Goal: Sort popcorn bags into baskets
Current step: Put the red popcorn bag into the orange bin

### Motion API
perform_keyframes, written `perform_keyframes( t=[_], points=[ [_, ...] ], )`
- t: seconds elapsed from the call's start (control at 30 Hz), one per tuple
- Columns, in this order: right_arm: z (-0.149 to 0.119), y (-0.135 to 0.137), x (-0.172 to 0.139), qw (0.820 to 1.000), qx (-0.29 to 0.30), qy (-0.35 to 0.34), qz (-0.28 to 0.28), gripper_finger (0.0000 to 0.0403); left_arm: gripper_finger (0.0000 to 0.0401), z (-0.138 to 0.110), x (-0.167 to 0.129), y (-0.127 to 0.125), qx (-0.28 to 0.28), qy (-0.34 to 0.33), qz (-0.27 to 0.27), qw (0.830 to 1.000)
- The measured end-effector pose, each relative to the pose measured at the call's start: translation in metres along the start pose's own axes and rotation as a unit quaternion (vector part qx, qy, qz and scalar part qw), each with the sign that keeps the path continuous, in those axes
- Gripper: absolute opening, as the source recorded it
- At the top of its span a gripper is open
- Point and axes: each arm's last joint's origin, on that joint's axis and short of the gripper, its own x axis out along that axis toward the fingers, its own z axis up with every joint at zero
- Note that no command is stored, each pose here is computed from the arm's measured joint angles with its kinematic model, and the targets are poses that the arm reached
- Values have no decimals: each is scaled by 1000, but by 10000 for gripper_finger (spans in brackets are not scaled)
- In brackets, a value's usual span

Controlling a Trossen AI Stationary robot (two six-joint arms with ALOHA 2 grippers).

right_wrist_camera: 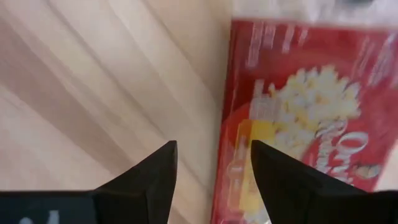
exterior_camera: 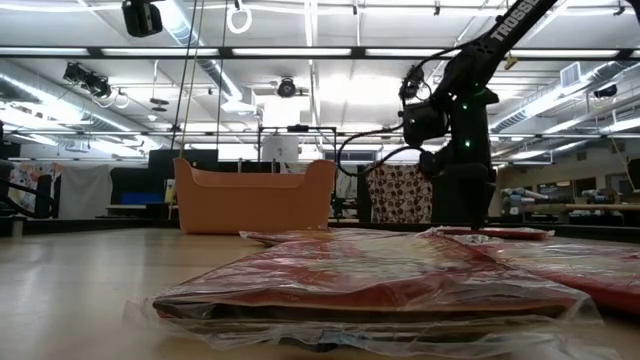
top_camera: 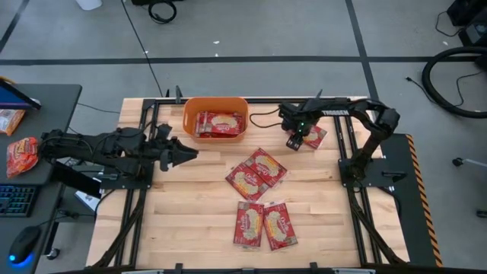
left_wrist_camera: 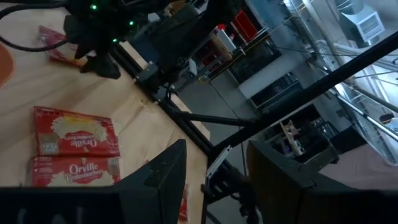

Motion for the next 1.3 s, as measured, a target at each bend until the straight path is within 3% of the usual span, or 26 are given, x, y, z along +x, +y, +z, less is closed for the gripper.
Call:
perform_keyframes(
  t=[0.13,0.33,0.5,0.63,0.7,0.8,0.9,1.0,1.13,1.3],
  points=[
    [7,-2,-1,997,-13,-36,-73,209,173,0,0,0,-1,-1,-2,1000],
    [5,-7,5,997,11,-14,-70,207,173,0,0,-1,-1,11,-11,1000],
    [2,-2,13,997,-18,-27,-74,205,173,-2,0,-2,-2,32,-26,999],
    [1,-1,15,998,-1,-28,-53,195,173,-3,0,-2,-3,47,-37,998],
    [2,1,15,999,-4,-37,-30,178,173,-3,0,-1,25,42,-27,998],
    [7,6,14,997,-17,-63,-28,135,173,-5,5,6,119,23,29,992],
    [9,10,14,997,-29,-71,-16,80,173,-6,12,12,223,7,90,971],
    [10,16,12,997,-24,-78,11,23,173,-8,19,16,293,5,133,947],
    [6,29,5,994,-19,-80,68,8,173,-13,34,25,313,29,164,935],
    [-10,51,-35,990,-39,-97,97,4,161,-21,62,40,259,94,135,952]
  ],
)
